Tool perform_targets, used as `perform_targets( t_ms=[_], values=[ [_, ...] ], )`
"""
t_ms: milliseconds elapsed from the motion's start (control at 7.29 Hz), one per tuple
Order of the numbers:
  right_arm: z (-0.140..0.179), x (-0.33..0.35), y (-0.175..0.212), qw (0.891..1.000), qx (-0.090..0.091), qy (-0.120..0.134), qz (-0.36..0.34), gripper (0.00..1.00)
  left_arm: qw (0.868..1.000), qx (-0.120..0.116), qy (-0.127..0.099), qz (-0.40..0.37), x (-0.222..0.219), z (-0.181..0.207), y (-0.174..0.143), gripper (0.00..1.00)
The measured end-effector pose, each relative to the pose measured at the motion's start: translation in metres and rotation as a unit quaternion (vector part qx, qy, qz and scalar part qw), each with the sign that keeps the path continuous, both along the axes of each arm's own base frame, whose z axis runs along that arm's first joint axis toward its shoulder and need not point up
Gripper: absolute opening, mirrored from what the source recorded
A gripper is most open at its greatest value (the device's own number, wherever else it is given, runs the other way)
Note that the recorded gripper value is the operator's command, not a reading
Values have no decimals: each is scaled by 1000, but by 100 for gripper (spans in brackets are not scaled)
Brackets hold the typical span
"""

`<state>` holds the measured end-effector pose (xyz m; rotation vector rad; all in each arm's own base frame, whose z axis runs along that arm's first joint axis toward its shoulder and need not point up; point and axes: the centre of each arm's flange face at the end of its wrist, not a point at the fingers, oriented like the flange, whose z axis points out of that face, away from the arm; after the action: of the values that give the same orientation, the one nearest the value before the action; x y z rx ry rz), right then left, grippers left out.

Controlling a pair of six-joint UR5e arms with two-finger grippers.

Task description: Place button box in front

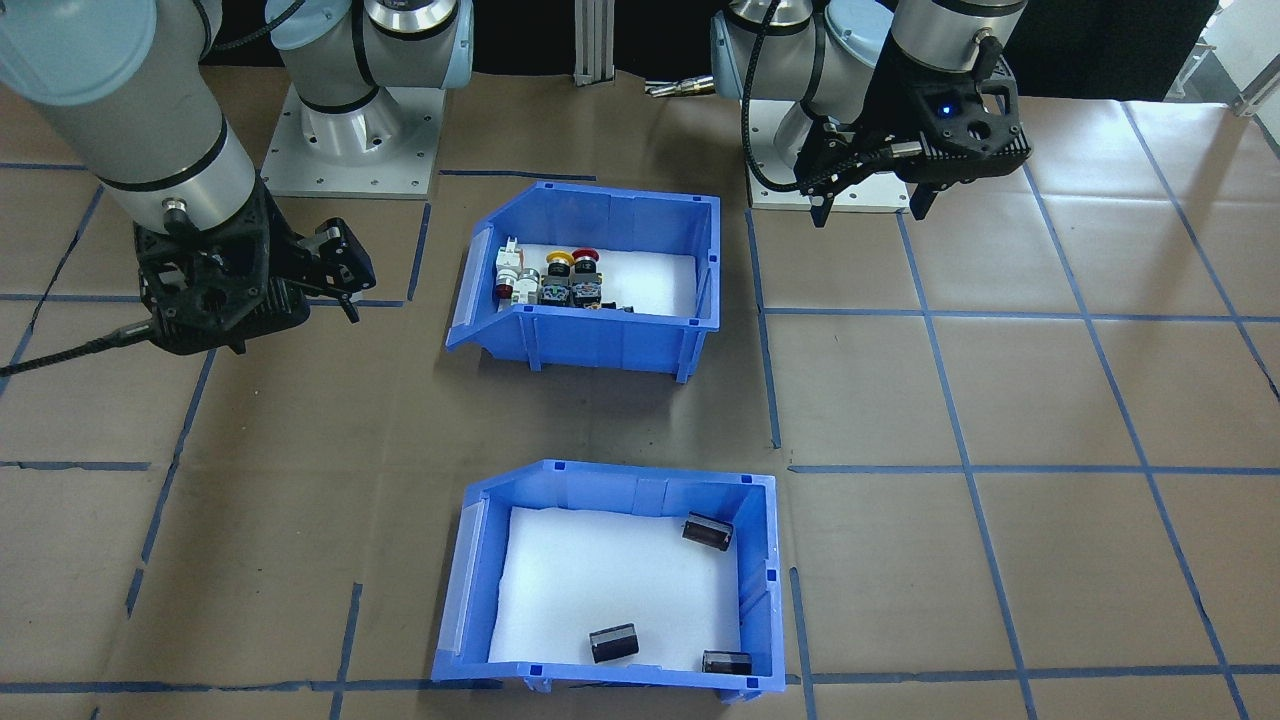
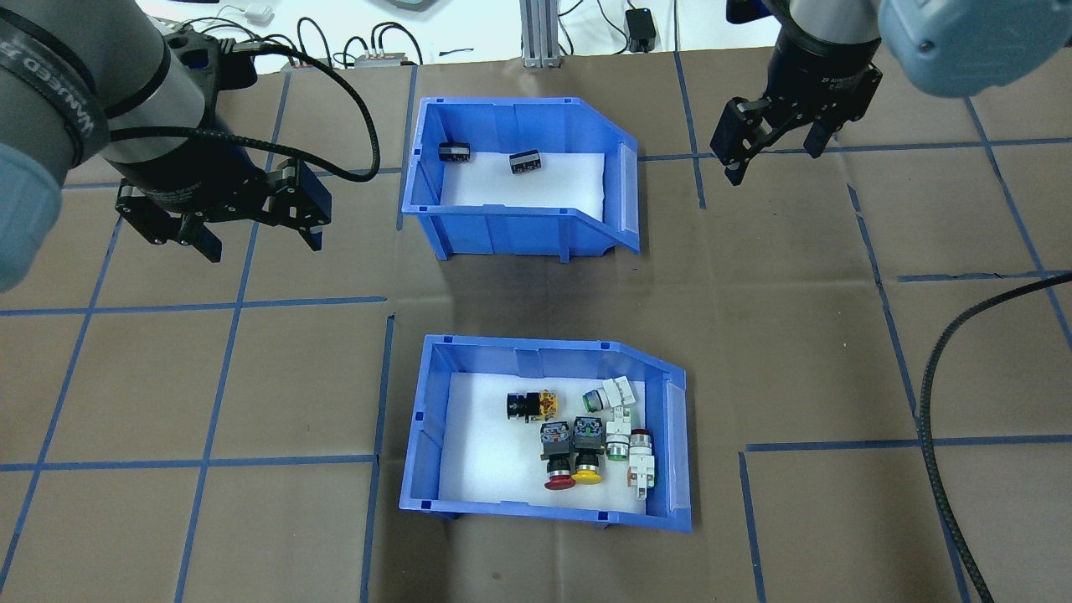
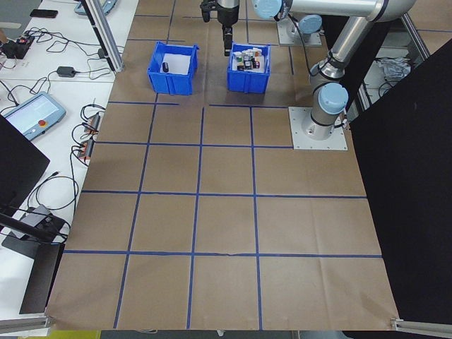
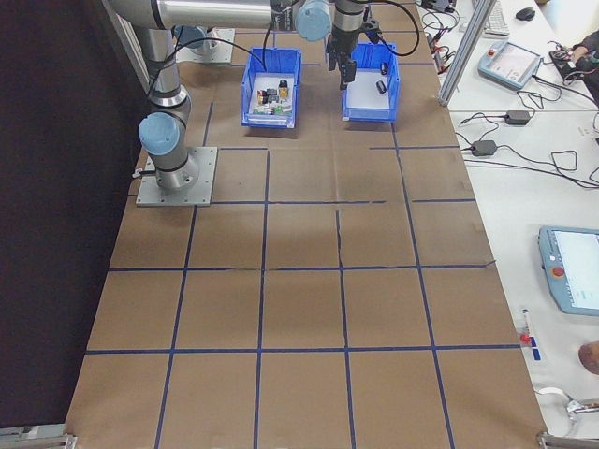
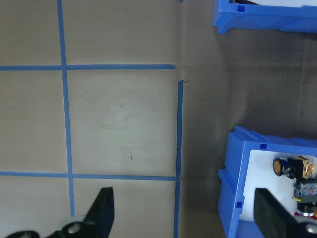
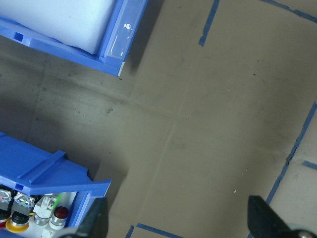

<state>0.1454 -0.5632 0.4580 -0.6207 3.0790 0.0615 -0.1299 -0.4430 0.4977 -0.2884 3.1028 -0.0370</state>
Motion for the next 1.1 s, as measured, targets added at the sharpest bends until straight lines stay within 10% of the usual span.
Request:
perform_targets(
  t_ms=[548, 1097],
  values=[
    [-12, 103, -85, 970, -35, -4, 239, 100, 964, 24, 17, 266, -31, -11, 32, 99],
    [-42, 210, -112, 910, -46, -5, 413, 100, 875, 76, 25, 478, -76, -61, 97, 99]
  ],
)
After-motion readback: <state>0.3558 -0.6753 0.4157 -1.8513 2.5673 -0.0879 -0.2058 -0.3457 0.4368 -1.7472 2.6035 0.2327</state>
